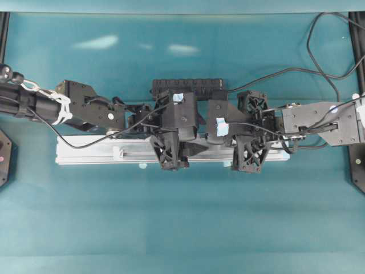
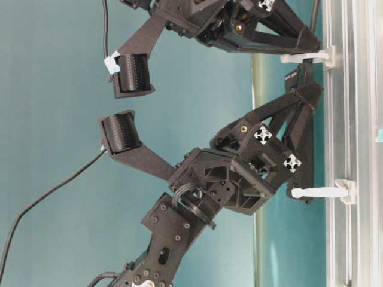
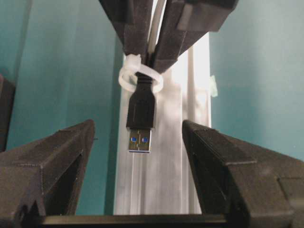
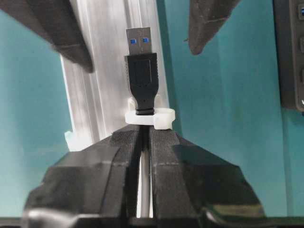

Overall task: Pass the USB cable through three rings with both arms.
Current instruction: 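Grasp the plug tip beyond the ring with the left gripper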

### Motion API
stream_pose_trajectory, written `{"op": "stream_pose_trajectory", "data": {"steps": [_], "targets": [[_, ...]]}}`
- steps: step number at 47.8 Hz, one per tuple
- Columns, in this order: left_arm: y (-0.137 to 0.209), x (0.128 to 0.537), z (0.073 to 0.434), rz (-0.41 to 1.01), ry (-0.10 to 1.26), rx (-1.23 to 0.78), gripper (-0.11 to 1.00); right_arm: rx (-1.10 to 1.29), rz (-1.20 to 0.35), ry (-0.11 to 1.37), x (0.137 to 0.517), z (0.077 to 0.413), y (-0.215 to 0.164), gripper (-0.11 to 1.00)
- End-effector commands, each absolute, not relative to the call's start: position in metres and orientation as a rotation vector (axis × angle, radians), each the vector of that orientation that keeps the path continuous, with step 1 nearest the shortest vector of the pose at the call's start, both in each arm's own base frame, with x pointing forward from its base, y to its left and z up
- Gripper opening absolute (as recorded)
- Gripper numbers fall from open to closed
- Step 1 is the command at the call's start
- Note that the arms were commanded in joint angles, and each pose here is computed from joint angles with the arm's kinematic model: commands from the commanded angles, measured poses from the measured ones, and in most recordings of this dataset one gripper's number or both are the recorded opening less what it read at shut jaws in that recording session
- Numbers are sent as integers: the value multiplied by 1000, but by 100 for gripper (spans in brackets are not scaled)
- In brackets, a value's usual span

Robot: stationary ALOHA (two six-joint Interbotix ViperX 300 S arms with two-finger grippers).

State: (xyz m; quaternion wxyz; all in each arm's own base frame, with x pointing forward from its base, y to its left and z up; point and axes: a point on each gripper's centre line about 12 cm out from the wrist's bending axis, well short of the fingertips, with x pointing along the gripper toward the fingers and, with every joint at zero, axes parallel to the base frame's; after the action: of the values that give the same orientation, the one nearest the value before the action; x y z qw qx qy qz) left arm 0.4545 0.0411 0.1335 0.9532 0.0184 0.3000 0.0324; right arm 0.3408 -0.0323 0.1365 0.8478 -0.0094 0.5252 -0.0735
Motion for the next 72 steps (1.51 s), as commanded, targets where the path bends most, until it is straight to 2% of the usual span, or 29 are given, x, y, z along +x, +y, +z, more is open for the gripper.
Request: {"op": "stream_pose_trajectory", "data": {"steps": [1, 15, 21, 27, 37, 62, 72], "targets": [[43, 458, 140, 69, 588, 37, 76, -13, -159, 1079, 343, 144, -33, -9], [43, 459, 135, 69, 599, 35, 76, -11, -158, 1075, 343, 144, -33, -9], [43, 462, 137, 70, 591, 34, 71, -12, -158, 1073, 343, 144, -33, -9], [43, 463, 138, 70, 588, 35, 59, -13, -158, 1075, 343, 144, -33, -9], [40, 463, 137, 62, 591, 42, 24, -13, -158, 1075, 343, 144, -33, -9], [40, 463, 141, 60, 584, 46, 24, -9, -157, 1067, 344, 144, -32, -7], [40, 462, 143, 59, 585, 50, 24, -9, -161, 1089, 341, 142, -32, 2]]}}
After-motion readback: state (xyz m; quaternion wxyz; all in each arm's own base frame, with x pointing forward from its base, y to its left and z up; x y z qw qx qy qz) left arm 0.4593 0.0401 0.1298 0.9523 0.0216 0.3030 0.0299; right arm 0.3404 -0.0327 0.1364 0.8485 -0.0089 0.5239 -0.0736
